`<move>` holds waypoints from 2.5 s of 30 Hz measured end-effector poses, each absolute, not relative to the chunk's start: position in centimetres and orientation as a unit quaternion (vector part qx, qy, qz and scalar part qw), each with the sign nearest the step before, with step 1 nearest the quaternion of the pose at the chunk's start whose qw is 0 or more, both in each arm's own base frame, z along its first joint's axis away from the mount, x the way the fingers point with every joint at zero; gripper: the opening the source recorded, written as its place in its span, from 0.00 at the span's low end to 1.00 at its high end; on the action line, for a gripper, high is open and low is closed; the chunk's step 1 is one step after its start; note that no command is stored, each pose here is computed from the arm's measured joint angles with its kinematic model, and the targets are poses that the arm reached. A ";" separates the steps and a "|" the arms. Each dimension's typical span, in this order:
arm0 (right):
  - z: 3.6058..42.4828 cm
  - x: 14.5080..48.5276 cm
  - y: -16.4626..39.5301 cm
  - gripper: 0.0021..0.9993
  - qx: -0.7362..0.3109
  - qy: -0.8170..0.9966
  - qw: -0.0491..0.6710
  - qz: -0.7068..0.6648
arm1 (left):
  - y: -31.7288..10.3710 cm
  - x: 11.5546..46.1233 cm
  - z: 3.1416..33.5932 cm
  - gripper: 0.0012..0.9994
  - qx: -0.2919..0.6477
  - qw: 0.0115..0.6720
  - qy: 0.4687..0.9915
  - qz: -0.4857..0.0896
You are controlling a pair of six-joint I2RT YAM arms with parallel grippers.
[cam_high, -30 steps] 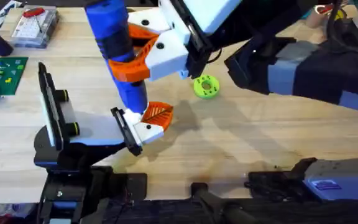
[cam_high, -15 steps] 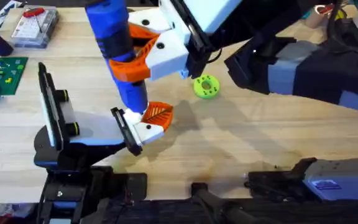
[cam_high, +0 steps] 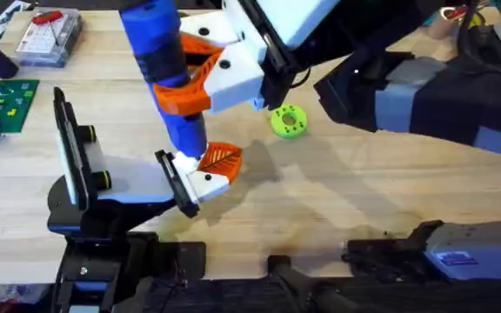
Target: Pick up the gripper from the table and insert it into the empty holder that is missing its gripper. Then pick up a screw, insert it into the mounting hole, and use the screwdriver to tighten it. Finally, clean up the table by picking up the vegetable and placing it into the bucket.
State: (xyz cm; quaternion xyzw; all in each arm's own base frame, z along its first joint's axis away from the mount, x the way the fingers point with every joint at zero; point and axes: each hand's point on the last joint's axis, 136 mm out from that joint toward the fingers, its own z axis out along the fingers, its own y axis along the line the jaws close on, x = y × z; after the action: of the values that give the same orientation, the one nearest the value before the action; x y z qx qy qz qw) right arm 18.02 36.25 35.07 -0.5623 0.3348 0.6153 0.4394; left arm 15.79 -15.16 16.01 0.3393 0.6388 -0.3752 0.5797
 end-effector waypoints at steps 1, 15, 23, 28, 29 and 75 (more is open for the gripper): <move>35.1 18.0 36.2 0.02 -0.563 0.334 0.440 0.615 | -15.2 15.8 16.0 0.01 0.339 0.580 0.639 -0.375; 35.0 18.0 36.2 0.02 -0.566 0.330 0.443 0.612 | -15.2 15.8 16.0 0.01 0.339 0.580 0.639 -0.375; 35.0 17.8 36.2 0.02 -0.570 0.328 0.439 0.613 | -15.2 15.8 16.0 0.01 0.339 0.580 0.639 -0.375; 34.9 17.8 36.2 0.02 -0.570 0.327 0.439 0.613 | -15.2 15.8 16.0 0.01 0.339 0.580 0.639 -0.375; 34.9 17.8 36.2 0.02 -0.570 0.327 0.439 0.613 | -15.2 15.8 16.0 0.01 0.339 0.580 0.639 -0.375; 34.7 17.5 36.3 0.02 -0.576 0.323 0.437 0.611 | -15.2 15.7 16.0 0.01 0.341 0.578 0.638 -0.377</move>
State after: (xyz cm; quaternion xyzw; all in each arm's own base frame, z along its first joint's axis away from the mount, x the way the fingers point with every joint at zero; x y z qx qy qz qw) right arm 17.50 36.34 34.66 -0.5761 0.3229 0.6110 0.4366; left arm 15.70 -15.20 16.01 0.3408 0.6380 -0.3772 0.5784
